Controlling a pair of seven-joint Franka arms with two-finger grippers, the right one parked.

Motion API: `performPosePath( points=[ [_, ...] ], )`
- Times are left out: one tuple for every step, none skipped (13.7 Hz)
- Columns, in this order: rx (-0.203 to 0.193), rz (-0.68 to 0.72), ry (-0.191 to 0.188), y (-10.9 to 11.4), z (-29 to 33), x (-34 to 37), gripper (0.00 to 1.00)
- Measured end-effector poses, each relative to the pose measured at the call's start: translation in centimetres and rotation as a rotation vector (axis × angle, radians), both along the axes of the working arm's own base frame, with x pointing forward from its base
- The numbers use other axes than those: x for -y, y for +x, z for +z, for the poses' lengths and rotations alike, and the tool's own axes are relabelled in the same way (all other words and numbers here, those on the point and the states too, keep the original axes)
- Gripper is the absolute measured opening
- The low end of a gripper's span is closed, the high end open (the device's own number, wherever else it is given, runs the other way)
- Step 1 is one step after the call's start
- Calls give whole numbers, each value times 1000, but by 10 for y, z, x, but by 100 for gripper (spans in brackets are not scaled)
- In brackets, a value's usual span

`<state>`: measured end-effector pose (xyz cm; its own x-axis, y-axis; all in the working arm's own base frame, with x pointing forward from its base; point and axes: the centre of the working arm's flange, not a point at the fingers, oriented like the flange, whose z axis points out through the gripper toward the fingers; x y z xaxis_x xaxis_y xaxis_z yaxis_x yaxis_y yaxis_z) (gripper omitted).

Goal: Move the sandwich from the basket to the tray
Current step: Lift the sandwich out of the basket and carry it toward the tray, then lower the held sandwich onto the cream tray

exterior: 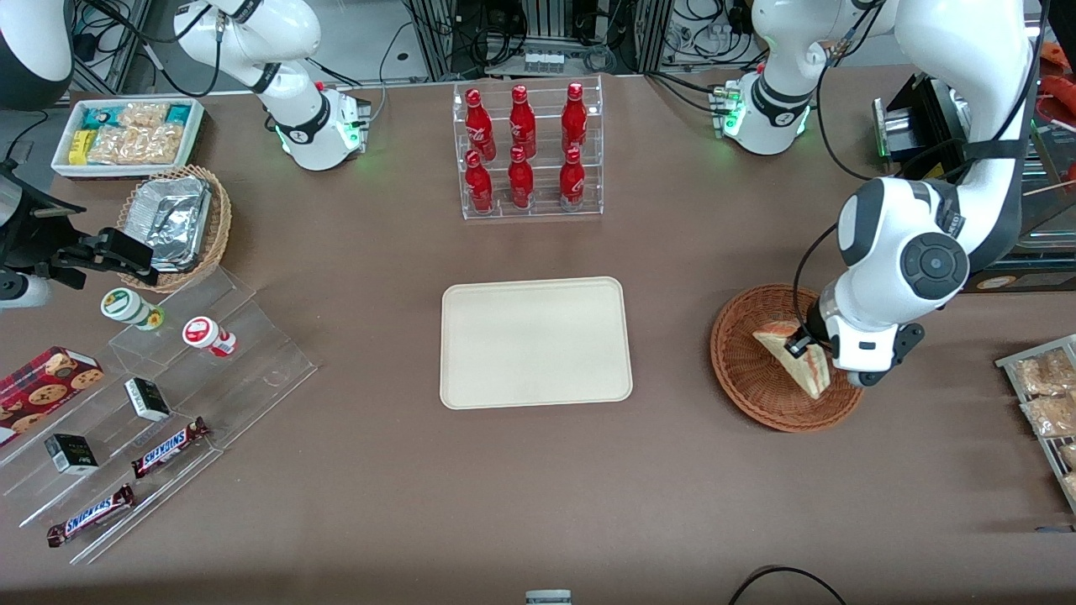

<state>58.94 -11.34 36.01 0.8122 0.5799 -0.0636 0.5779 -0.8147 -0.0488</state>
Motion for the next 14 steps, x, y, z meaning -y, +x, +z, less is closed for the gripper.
performPosePath(
  points=[
    [10,-34,-9,1,6,15,15],
    [13,-72,-17,1,10,35,15],
    [-1,-110,-21,-1,13,57,15],
    [-21,-147,-21,-3,14,79,15],
    [-36,-185,-22,-5,16,99,15],
    [-43,-224,-25,-6,17,119,15],
    [-43,-256,-29,-7,18,136,15],
    [-41,-283,-34,-8,18,152,15],
    [-39,-309,-40,-10,17,169,15],
    [-37,-338,-45,-13,15,188,15],
    [-37,-367,-51,-16,12,208,15],
    [-38,-396,-56,-21,8,228,15],
    [-41,-423,-60,-26,4,246,15],
    [-46,-448,-63,-31,-2,263,15]
  ],
)
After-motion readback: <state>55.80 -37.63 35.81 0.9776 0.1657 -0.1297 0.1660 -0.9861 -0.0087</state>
